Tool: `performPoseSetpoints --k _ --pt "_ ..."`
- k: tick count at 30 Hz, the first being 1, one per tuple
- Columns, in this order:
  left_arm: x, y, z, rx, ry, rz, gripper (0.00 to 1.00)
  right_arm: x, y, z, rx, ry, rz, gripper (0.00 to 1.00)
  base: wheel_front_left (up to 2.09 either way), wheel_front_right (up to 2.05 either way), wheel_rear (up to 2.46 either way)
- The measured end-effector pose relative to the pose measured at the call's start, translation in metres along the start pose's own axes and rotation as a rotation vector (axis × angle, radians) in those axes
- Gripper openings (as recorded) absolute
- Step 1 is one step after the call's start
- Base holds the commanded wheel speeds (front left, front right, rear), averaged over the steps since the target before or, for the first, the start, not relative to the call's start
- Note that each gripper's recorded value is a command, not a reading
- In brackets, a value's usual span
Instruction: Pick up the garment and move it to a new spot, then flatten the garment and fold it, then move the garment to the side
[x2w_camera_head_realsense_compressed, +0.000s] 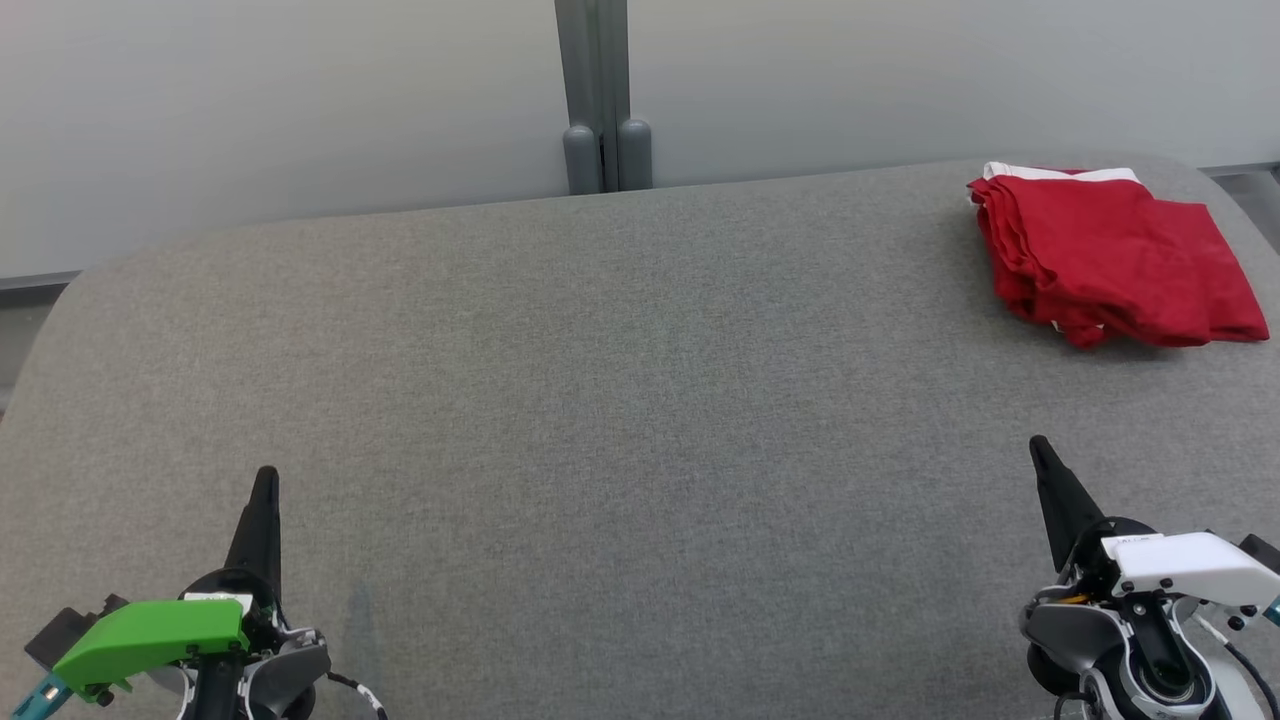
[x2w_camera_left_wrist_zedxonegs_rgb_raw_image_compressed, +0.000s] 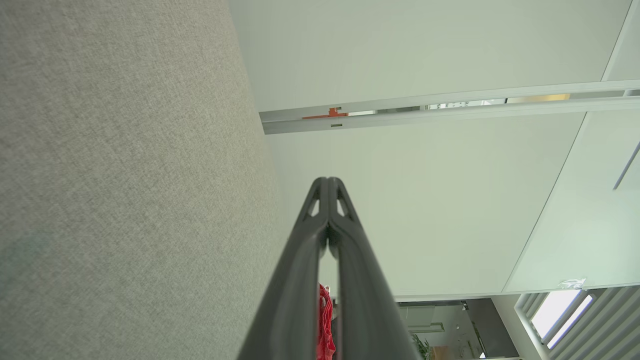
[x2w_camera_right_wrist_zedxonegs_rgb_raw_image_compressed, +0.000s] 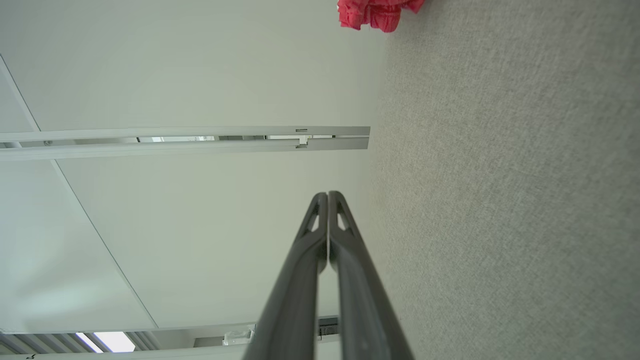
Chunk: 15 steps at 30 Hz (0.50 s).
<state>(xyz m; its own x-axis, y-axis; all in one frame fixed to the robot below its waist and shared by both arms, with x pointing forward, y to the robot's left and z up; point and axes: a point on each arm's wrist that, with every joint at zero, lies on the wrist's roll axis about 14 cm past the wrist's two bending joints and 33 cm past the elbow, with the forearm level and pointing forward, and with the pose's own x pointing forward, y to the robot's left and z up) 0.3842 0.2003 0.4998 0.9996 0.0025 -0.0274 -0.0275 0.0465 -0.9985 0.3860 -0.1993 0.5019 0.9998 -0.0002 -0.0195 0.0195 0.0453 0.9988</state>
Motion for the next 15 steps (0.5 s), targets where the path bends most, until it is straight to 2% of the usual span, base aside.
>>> performPoseSetpoints --k 7,15 --pt "0.0031 -0.0036 -0.0004 -0.049 0.003 -0.013 0.0 0.0018 0.0022 0.0008 0.045 0.0 0.009 0.0 0.0 0.0 0.0" --pt "0.0032 -0.0039 -0.0005 -0.05 0.003 -0.015 0.0 0.0019 0.0024 0.0007 0.046 0.0 0.01 0.0 0.0 0.0 0.0"
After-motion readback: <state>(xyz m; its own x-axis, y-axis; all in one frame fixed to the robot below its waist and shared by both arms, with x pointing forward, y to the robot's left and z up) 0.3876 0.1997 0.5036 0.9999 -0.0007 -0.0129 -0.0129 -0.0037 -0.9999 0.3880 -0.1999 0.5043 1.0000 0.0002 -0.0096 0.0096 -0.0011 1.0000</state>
